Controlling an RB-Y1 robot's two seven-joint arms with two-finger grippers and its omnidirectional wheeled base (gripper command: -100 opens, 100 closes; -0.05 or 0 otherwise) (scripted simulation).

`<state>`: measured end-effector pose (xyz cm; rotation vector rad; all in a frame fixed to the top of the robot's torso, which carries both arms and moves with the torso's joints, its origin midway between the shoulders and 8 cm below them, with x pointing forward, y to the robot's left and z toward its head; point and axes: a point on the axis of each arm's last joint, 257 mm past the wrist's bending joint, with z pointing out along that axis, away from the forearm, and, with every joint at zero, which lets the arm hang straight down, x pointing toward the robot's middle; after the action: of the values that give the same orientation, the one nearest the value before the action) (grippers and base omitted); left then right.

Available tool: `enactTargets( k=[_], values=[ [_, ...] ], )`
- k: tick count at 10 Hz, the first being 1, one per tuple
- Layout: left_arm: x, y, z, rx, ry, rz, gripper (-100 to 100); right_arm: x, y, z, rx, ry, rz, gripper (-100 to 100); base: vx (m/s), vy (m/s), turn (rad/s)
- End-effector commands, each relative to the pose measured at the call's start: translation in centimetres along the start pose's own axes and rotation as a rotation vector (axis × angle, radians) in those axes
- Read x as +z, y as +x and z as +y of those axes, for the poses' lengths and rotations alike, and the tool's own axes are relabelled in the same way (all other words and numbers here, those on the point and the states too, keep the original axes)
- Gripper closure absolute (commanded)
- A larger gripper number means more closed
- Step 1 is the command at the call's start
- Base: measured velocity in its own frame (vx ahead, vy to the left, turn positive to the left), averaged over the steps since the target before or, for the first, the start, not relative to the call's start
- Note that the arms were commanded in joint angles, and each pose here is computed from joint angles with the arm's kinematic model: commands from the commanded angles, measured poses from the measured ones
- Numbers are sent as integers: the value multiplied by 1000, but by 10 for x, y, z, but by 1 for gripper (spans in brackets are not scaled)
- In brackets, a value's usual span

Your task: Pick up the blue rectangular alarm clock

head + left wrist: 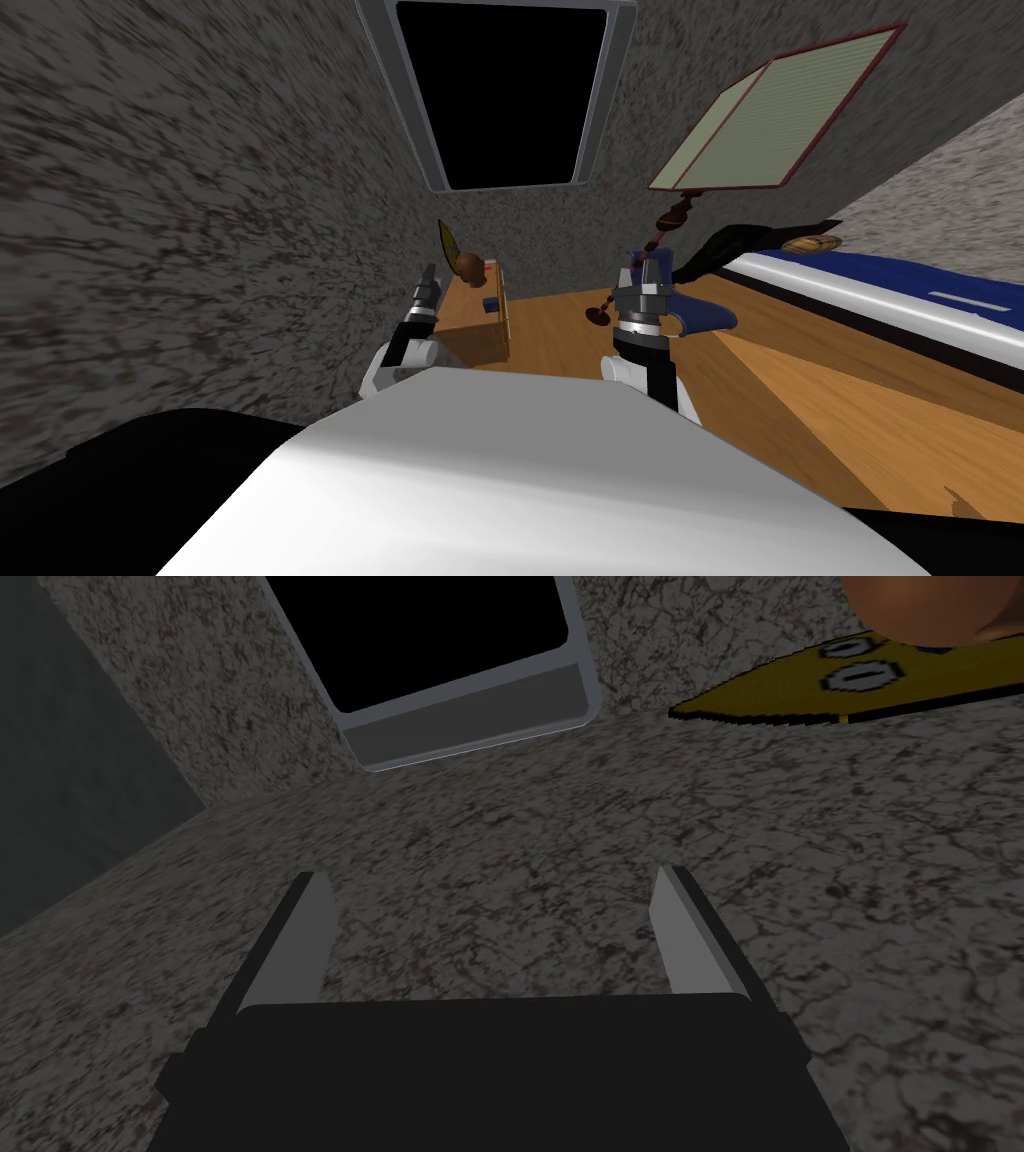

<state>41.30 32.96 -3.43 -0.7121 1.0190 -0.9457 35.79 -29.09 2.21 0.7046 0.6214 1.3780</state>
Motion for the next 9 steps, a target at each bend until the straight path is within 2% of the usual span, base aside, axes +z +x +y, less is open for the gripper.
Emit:
enactTargets(
  k=[1, 6, 9],
  values=[
    [1, -2, 6, 6, -25, 0, -100, 0, 0, 0, 0, 0, 0, 0, 30, -80, 34],
    [9, -25, 34, 27, -127, -11, -100, 0, 0, 0, 0, 0, 0, 0, 30, -85, 57],
    [10, -31, 49, 29, -189, -7, -100, 0, 0, 0, 0, 0, 0, 0, 35, -91, 49]
  ],
)
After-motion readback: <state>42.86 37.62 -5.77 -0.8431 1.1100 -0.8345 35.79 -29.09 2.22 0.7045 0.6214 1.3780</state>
